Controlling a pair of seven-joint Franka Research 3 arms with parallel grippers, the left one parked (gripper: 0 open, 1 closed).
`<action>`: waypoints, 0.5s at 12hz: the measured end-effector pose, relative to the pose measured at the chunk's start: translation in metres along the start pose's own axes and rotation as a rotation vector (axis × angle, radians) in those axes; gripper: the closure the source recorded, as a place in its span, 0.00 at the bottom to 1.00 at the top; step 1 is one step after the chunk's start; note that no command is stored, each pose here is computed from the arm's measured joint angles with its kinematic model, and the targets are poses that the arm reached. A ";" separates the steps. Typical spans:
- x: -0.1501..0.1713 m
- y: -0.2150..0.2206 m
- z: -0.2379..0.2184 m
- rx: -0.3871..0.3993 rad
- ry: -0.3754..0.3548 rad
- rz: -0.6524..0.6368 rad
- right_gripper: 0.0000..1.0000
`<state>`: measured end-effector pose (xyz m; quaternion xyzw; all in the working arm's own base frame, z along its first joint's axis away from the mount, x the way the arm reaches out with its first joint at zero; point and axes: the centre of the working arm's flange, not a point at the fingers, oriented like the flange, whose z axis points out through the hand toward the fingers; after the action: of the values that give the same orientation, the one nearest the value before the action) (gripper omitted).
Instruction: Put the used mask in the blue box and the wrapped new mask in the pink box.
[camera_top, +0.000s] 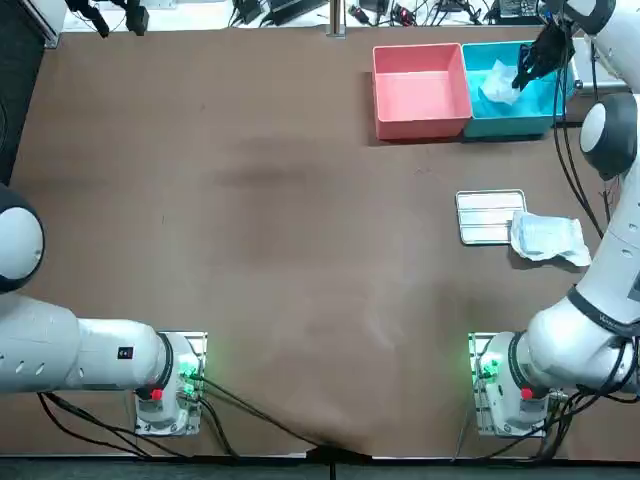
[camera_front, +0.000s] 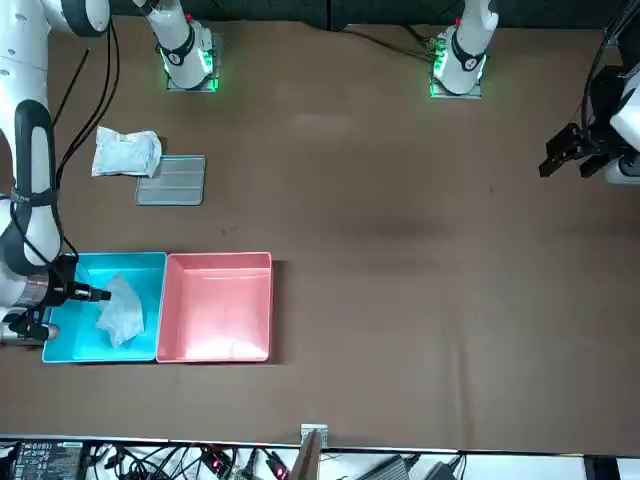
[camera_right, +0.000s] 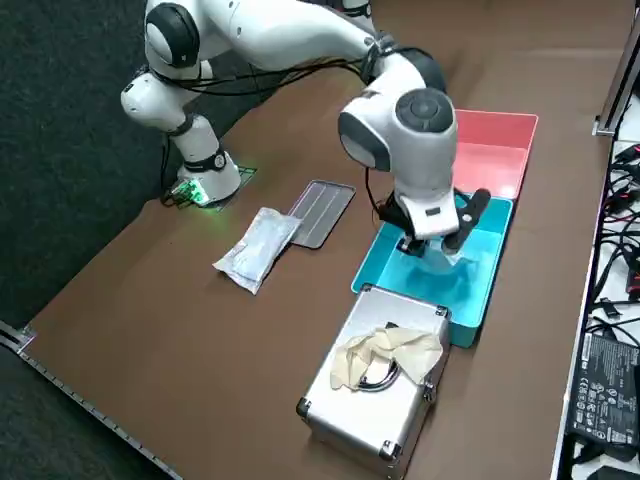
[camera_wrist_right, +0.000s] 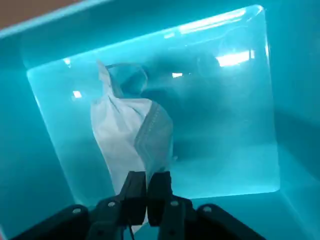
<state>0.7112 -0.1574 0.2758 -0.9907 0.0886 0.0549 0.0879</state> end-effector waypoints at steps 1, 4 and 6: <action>0.000 0.004 0.006 0.001 -0.009 -0.017 0.92; 0.000 0.006 0.004 0.004 -0.017 -0.037 0.61; -0.005 -0.003 -0.024 0.013 -0.025 -0.052 0.38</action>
<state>0.7097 -0.1578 0.3008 -0.9912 0.0622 0.0644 0.0970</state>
